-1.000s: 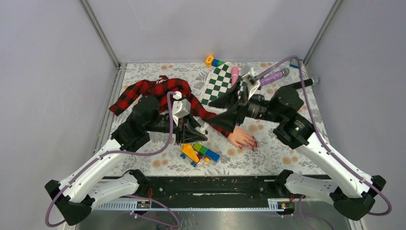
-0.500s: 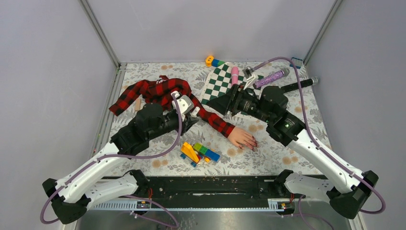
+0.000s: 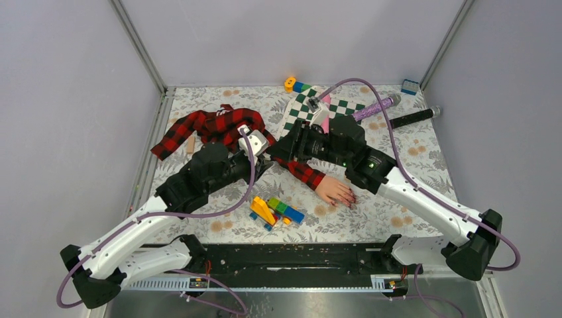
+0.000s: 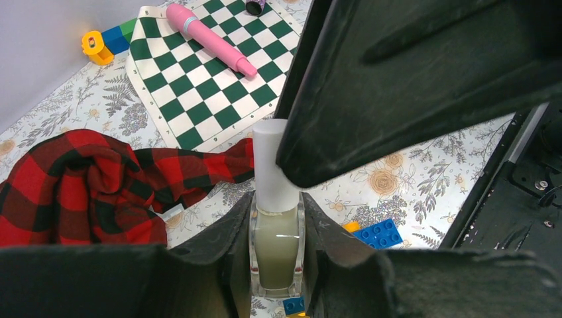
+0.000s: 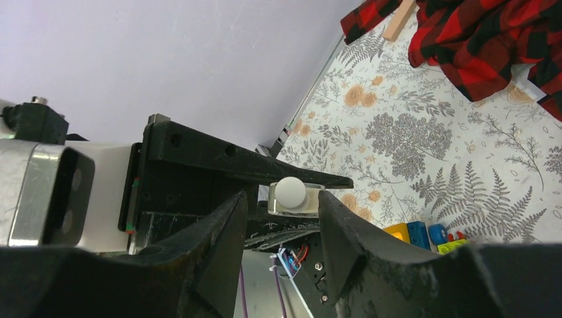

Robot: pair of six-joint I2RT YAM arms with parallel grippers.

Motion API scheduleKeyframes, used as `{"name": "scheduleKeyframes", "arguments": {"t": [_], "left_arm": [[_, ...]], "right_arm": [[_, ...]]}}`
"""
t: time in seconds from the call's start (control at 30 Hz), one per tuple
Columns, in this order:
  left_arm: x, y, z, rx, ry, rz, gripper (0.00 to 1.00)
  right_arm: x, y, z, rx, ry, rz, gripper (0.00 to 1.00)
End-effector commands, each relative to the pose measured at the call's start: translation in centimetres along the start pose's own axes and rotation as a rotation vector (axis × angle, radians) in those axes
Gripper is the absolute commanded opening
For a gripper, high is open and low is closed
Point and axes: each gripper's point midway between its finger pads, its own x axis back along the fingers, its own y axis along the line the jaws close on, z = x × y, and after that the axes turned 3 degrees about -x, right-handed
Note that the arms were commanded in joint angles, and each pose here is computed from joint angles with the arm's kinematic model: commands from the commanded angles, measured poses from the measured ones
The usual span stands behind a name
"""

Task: Paint the nails
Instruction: Unscrew the nail polish bottle.

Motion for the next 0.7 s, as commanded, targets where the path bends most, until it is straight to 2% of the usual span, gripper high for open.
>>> {"name": "scheduleKeyframes", "arguments": {"t": [0.0,0.17,0.33,0.5,0.57,0.67], "left_arm": [[-0.1,0.5,-1.3,-0.012,-0.046,-0.027,0.00],[-0.2,0.4,-1.2,-0.016,-0.040,-0.021,0.00],[-0.3,0.5,-1.0,-0.016,-0.035,-0.027,0.00],[-0.4,0.5,-0.9,-0.019,-0.028,-0.029,0.00],[-0.4,0.5,-0.9,-0.020,-0.027,-0.030,0.00],[-0.4,0.5,-0.9,-0.022,-0.030,-0.025,0.00]], "right_arm": [[-0.2,1.8,-0.9,0.004,-0.012,-0.002,0.50],[-0.6,2.0,-0.7,0.009,-0.009,-0.006,0.48],[-1.1,1.7,-0.5,0.027,0.001,0.013,0.37],[-1.3,1.1,-0.1,0.043,0.013,0.033,0.35],[-1.4,0.9,-0.1,0.046,0.012,0.033,0.25],[-1.4,0.7,-0.1,0.061,-0.001,0.037,0.03]]}}
